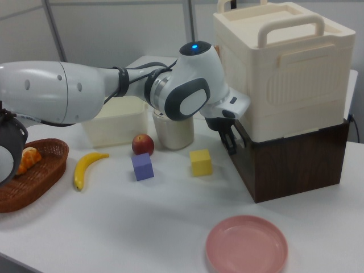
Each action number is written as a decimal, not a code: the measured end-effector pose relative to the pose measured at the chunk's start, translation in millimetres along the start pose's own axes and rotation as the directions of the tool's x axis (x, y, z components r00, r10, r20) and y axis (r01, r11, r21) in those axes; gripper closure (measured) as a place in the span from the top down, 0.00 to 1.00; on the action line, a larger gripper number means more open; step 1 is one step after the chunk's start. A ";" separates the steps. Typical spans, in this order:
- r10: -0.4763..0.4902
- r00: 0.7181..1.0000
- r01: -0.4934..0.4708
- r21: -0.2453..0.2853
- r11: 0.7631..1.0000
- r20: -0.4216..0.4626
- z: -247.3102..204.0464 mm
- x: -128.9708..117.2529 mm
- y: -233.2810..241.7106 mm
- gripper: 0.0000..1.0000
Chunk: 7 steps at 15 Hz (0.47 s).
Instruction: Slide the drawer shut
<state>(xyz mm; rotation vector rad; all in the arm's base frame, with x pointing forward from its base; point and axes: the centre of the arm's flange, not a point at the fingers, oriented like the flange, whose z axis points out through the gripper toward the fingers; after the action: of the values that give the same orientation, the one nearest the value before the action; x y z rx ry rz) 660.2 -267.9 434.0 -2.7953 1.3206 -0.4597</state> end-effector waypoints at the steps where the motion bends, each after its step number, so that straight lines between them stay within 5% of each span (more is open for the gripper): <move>1: -0.012 1.000 0.012 0.002 1.000 0.001 0.0 -0.9 -1.8 0.01; 7: -0.198 0.980 0.196 0.050 0.979 0.024 0.2 -52.5 -82.9 0.01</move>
<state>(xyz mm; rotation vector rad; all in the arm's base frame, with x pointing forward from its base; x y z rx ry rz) 691.2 -174.9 431.8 -2.8939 1.0171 -0.4474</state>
